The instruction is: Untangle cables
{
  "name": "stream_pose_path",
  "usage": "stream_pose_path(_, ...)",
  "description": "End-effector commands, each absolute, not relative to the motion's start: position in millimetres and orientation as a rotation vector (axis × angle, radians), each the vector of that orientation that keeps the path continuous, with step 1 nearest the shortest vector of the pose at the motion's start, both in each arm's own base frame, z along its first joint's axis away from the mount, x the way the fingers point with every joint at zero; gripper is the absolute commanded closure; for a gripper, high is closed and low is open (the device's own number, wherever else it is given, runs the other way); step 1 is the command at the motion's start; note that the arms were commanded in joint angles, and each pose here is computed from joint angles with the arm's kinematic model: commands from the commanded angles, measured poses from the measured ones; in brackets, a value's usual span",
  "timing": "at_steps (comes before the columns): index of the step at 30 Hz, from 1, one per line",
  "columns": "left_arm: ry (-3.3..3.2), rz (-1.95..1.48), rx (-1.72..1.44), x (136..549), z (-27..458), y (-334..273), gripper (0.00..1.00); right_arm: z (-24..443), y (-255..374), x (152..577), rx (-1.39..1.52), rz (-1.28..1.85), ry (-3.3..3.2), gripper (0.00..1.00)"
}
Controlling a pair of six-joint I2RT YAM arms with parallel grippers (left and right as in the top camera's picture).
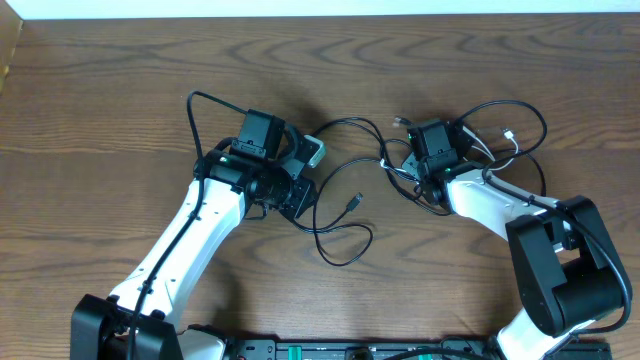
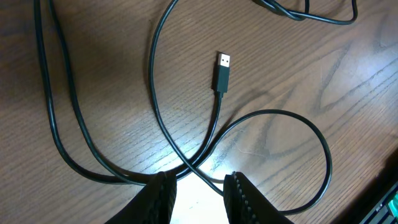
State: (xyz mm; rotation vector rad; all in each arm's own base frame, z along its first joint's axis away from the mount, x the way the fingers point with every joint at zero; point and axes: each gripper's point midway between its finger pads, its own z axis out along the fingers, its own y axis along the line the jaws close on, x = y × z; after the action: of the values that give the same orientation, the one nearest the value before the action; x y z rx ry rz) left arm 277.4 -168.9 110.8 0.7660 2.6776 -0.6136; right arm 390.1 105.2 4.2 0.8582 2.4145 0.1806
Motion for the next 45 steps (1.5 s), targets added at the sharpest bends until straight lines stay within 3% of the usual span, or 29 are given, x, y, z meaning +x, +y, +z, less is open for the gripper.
stream_pose_path(1, 2.668, -0.598, 0.783, 278, 111, -168, 0.69, -9, 104, 383, 0.858, 0.137, 2.446, 0.71)
stream_pose_path(9, 2.668, -0.598, 0.783, 277, 111, -168, 0.69, -6, 106, 389, 0.855, 0.159, 2.422, 0.76)
stream_pose_path(16, 2.669, -0.598, 0.783, 277, 111, -168, 0.69, 0, 106, 397, 0.855, 0.172, 2.378, 0.73)
stream_pose_path(20, 2.669, -0.598, 0.783, 277, 111, -168, 0.69, 3, 108, 402, 0.853, 0.194, 2.356, 0.84)
stream_pose_path(23, 2.673, -0.598, 0.783, 277, 111, -168, 0.69, 4, 109, 404, 0.852, 0.202, 2.348, 0.99)
stream_pose_path(33, 2.687, -0.599, 0.784, 274, 110, -167, 0.69, 3, 124, 403, 0.831, 0.301, 2.39, 0.99)
stream_pose_path(45, 2.687, -0.599, 0.784, 274, 110, -167, 0.69, 48, 198, 426, 0.461, 0.759, 2.39, 0.99)
